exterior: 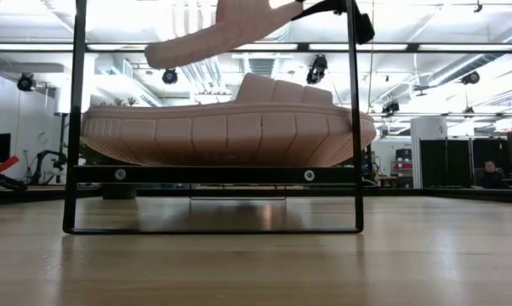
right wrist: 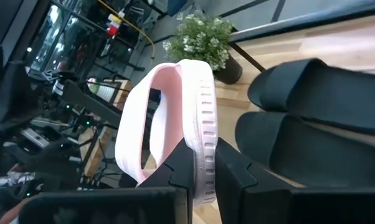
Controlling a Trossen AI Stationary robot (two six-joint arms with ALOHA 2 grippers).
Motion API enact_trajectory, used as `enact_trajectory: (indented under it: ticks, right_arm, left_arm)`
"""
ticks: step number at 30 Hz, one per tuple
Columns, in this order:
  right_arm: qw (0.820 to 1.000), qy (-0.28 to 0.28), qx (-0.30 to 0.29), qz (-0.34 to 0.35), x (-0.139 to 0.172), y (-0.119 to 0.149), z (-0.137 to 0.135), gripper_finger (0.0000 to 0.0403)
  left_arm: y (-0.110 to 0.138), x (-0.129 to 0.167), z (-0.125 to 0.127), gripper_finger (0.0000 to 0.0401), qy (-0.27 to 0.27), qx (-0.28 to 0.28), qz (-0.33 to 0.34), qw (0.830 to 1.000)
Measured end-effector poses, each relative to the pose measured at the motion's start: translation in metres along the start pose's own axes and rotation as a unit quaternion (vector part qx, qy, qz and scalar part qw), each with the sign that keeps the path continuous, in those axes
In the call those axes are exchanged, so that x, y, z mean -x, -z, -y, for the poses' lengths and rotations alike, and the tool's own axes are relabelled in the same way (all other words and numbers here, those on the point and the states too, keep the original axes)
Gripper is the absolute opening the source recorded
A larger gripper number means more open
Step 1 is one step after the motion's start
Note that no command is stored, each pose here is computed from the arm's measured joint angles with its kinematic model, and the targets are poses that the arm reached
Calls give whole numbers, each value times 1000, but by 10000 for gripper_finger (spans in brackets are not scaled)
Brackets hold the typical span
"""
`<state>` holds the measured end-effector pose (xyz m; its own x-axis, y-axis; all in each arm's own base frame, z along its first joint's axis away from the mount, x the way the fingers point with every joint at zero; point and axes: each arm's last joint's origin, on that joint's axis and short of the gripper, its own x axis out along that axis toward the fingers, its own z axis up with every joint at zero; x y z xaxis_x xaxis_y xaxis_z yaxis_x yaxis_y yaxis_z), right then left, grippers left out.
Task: Pick and place slides into the shelf
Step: Put the pink slide on the shelf
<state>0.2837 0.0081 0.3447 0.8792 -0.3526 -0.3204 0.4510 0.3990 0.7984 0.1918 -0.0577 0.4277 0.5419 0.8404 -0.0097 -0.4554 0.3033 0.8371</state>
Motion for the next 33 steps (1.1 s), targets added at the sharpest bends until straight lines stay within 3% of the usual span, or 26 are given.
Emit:
enact_trajectory:
  ticks: [8, 23, 33]
  right_arm:
    - [1000, 18, -18, 6, 3, 21, 7, 29]
    - [999, 22, -30, 27, 12, 40, 3, 29]
    - [998, 43, -46, 7, -3, 64, 9, 28]
  left_arm:
    - [4, 7, -9, 112, 1, 15, 6, 1000]
    - [1, 6, -3, 112, 1, 5, 4, 1000]
    - [3, 7, -6, 112, 1, 10, 5, 1000]
